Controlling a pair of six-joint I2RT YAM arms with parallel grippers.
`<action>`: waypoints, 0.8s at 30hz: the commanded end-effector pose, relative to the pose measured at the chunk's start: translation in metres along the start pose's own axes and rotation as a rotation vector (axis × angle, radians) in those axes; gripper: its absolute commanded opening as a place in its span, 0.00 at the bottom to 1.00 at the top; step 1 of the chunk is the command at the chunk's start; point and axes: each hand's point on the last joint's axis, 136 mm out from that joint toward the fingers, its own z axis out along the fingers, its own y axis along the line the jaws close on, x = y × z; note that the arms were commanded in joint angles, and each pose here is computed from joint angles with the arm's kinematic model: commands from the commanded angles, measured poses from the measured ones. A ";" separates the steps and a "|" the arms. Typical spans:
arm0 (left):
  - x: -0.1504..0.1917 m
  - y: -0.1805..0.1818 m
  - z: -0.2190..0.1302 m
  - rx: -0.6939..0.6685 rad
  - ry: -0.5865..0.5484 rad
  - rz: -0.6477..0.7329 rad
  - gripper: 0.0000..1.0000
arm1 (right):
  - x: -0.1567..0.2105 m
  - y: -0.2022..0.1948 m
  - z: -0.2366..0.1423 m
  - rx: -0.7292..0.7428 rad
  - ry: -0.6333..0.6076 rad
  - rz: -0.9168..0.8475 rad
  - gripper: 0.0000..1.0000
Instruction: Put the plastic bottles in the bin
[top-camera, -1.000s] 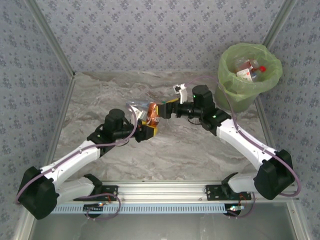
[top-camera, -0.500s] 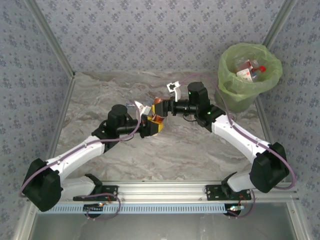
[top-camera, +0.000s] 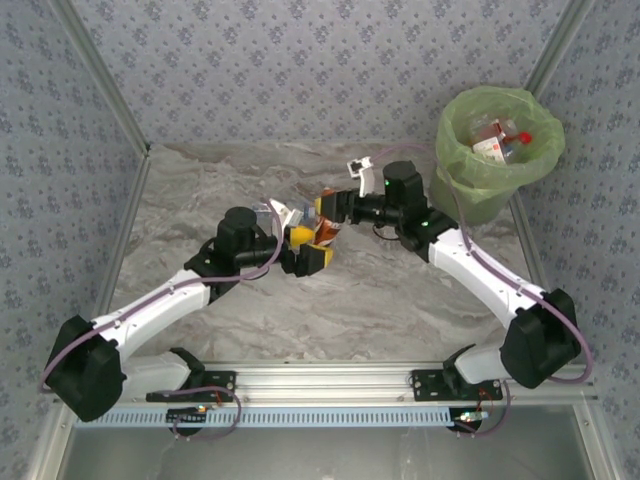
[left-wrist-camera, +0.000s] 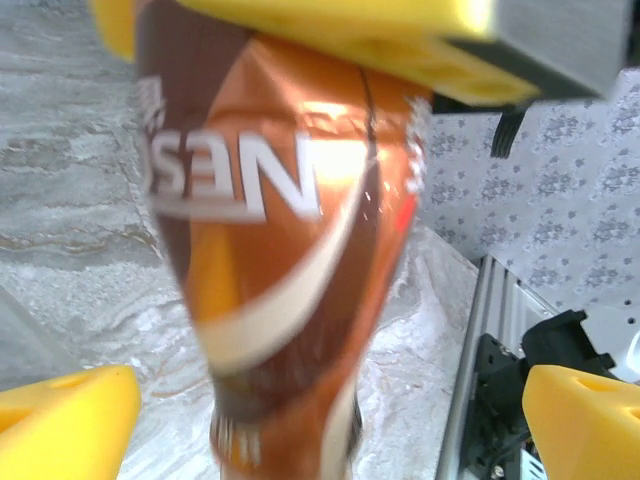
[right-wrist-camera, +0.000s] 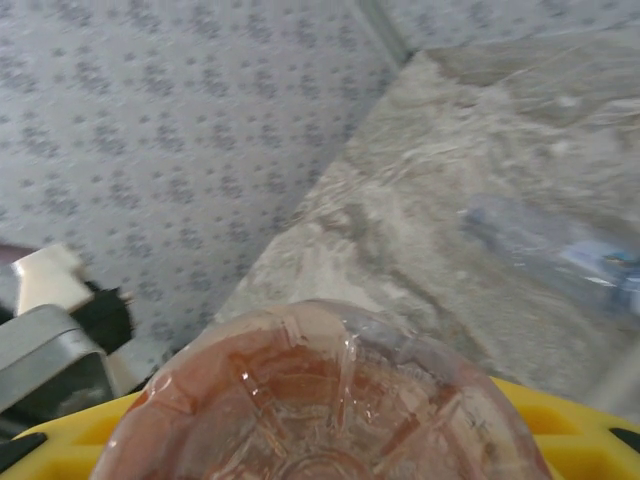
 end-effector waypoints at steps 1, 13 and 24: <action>-0.016 -0.002 -0.010 -0.050 -0.059 0.051 0.99 | -0.041 -0.034 -0.042 0.237 -0.127 0.005 0.49; -0.015 0.067 -0.034 -0.443 -0.165 -0.035 0.99 | -0.156 -0.113 -0.177 0.630 -0.481 0.016 0.50; 0.003 0.087 -0.047 -0.557 -0.152 -0.074 0.99 | -0.224 -0.129 -0.271 1.029 -0.675 -0.197 0.50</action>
